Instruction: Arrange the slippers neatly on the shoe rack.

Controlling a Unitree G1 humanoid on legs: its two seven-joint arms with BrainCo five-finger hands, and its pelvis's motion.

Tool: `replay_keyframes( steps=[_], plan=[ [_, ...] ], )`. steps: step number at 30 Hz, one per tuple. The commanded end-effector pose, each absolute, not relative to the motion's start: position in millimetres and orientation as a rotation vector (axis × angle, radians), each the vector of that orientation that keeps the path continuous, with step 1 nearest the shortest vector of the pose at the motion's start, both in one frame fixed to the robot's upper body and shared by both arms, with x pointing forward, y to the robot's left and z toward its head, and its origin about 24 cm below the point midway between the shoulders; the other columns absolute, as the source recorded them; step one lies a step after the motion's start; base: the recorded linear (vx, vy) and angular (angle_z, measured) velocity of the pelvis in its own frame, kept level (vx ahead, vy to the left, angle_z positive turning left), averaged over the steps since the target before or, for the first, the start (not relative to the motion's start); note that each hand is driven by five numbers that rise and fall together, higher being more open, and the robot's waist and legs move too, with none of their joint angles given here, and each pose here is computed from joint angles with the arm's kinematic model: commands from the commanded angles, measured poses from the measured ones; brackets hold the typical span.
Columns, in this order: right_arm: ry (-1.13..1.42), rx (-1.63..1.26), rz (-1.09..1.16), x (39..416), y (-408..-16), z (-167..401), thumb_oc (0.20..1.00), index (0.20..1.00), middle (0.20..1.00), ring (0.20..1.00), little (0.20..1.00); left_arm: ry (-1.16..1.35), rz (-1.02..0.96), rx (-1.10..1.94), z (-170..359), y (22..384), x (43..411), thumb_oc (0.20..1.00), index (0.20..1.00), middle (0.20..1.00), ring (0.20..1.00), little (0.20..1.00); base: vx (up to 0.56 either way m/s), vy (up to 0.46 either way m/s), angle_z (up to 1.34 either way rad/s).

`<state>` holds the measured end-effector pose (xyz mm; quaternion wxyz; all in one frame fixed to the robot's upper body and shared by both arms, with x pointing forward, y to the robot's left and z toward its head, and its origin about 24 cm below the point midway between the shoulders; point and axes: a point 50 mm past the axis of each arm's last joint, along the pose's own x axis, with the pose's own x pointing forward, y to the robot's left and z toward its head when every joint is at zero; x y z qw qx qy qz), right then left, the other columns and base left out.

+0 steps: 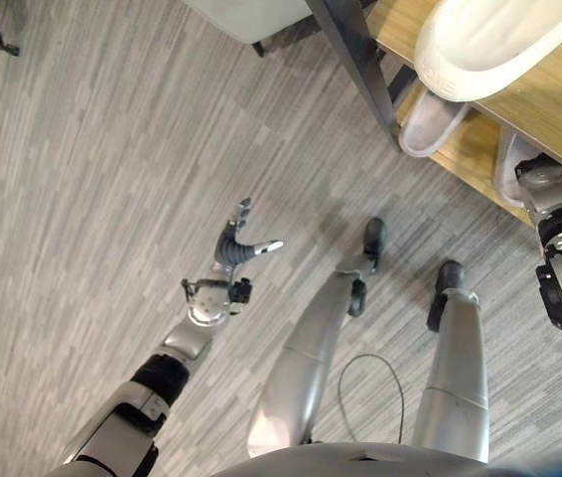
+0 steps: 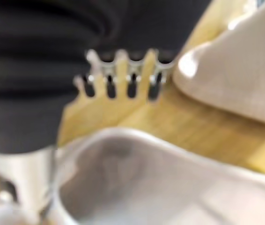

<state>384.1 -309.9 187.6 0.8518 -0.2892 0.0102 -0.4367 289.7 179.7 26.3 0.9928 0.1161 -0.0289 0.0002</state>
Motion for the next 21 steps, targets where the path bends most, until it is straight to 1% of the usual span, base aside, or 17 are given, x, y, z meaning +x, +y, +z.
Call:
replay_keyframes(
  steps=[1,4,7,11,14,21],
  plan=[
    [0.016,-0.562,-0.893,386,-302,178,1.0,1.0,1.0,1.0,1.0,-0.068,0.083,0.265,28,201,292,1.0,1.0,1.0,1.0,1.0,0.0,0.0,0.0],
    [0.04,-0.531,-0.861,387,-290,161,1.0,1.0,1.0,1.0,1.0,-0.055,0.094,0.273,26,203,293,1.0,1.0,1.0,1.0,1.0,-0.03,0.001,-0.06],
    [0.054,-0.509,-0.858,387,-286,154,1.0,1.0,1.0,1.0,1.0,-0.053,0.09,0.28,26,202,295,1.0,1.0,1.0,1.0,1.0,-0.03,-0.005,-0.08],
    [0.072,-0.49,-0.871,386,-285,151,1.0,1.0,1.0,1.0,1.0,-0.06,0.083,0.303,29,201,299,1.0,1.0,1.0,1.0,1.0,-0.05,-0.002,-0.07],
    [0.122,-0.478,-0.882,383,-285,137,1.0,1.0,1.0,1.0,1.0,-0.057,0.077,0.338,28,201,300,1.0,1.0,1.0,1.0,1.0,-0.01,0.012,-0.01],
    [0.138,-0.429,-0.9,381,-281,129,1.0,1.0,1.0,1.0,1.0,-0.032,0.096,0.38,22,202,301,1.0,1.0,1.0,1.0,1.0,0.0,0.0,0.0]
  ],
)
